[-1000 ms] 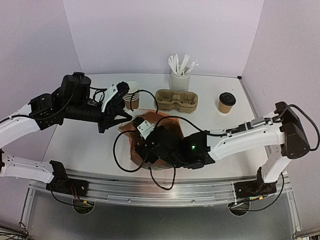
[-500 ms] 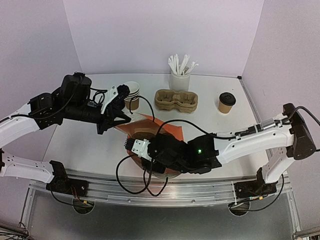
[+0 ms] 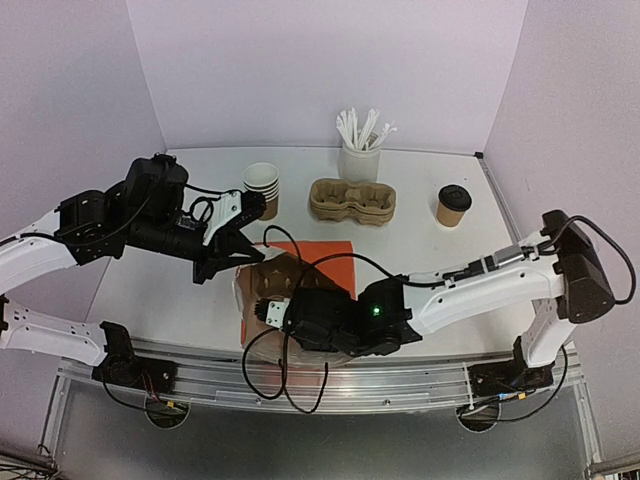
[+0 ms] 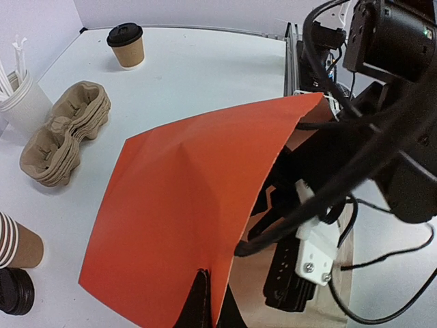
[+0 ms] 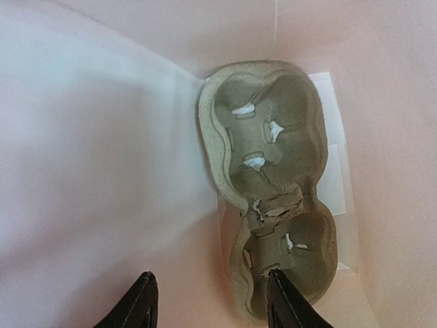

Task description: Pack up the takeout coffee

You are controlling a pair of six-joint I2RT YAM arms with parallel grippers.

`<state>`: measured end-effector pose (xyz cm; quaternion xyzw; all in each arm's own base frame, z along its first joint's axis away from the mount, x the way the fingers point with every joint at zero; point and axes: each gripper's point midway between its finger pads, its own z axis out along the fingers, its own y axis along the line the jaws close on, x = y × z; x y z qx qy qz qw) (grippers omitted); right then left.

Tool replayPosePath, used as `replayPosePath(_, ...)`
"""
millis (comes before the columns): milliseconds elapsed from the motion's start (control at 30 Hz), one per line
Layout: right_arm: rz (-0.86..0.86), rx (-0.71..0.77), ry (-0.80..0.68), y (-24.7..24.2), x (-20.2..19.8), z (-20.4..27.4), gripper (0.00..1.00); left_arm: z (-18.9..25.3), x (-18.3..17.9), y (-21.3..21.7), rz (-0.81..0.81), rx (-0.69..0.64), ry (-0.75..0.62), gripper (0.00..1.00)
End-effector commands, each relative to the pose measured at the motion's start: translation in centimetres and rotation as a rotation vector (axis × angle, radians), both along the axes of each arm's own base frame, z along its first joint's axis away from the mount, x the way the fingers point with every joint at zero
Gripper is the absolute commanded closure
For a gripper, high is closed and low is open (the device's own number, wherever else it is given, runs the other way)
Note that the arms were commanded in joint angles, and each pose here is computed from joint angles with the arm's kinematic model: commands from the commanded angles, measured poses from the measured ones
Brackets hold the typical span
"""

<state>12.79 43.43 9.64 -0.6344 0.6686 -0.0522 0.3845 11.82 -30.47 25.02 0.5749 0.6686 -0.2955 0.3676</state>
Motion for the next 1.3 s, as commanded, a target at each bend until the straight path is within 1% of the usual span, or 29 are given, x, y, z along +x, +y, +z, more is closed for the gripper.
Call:
replayPosePath(0, -0.012, -0.031, -0.085, 1.2, 1.4, 0.7, 0.51, 2.7, -1.4, -0.6, -0.066, -0.084, -0.001, 1.0)
replayPosePath(100, -0.025, -0.016, -0.115, 2.0, 1.8, 0.7, 0.54, 2.9, -1.5, -0.8, -0.069, -0.1, 0.022, 1.0)
replayPosePath(233, -0.057, -0.026, -0.158, 2.4, 3.0, 0.4, 0.64, 3.3, -1.8, -1.0, -0.069, -0.121, 0.056, 1.0)
replayPosePath(333, -0.089, -0.018, -0.141, 2.3, 3.8, -0.4, 0.71, 3.4, -2.0, -1.1, -0.07, -0.128, 0.073, 1.0)
replayPosePath(433, -0.118, -0.013, -0.132, 2.4, 4.8, -0.9, 0.75, 3.5, -2.1, -1.2, -0.07, -0.135, 0.092, 1.0)
replayPosePath(533, -0.141, -0.025, -0.136, 2.4, 5.9, -1.5, 0.75, 3.7, -1.8, -1.2, -0.056, -0.148, 0.105, 1.0)
replayPosePath(633, -0.179, -0.015, -0.145, 2.4, 6.9, -1.6, 0.73, 3.7, -1.5, -1.2, -0.045, -0.155, 0.13, 1.0)
replayPosePath(767, -0.182, -0.002, -0.138, 2.8, 7.0, -1.9, 0.71, 3.4, -1.1, -0.9, -0.024, -0.15, 0.131, 1.0)
replayPosePath(867, -0.185, -0.009, -0.103, 2.5, 6.8, -3.5, 0.7, 3.7, -1.0, -1.0, -0.024, -0.16, 0.133, 1.0)
replayPosePath(1000, -0.218, -0.035, -0.092, 1.7, 7.1, -5.6, 0.71, 4.1, -1.2, -1.2, -0.033, -0.175, 0.148, 1.0)
replayPosePath(1100, -0.24, -0.035, -0.087, 1.6, 7.4, -6.3, 0.78, 4.1, -1.2, -1.2, -0.033, -0.174, 0.15, 1.0)
replayPosePath(1133, -0.25, -0.032, -0.088, 1.6, 7.6, -6.4, 0.82, 4.1, -1.2, -1.2, -0.031, -0.174, 0.149, 1.0)
replayPosePath(1167, -0.265, -0.027, -0.09, 1.5, 7.7, -6.5, 0.88, 4.1, -1.2, -1.2, -0.029, -0.174, 0.149, 1.0)
replayPosePath(1200, -0.282, -0.02, -0.095, 1.4, 7.9, -6.5, 0.96, 4.2, -1.2, -1.1, -0.027, -0.175, 0.149, 1.0)
replayPosePath(1267, -0.315, -0.012, -0.113, 1.1, 8.3, -6.5, 1.0, 4.2, -1.1, -1.1, -0.022, -0.177, 0.16, 1.0)
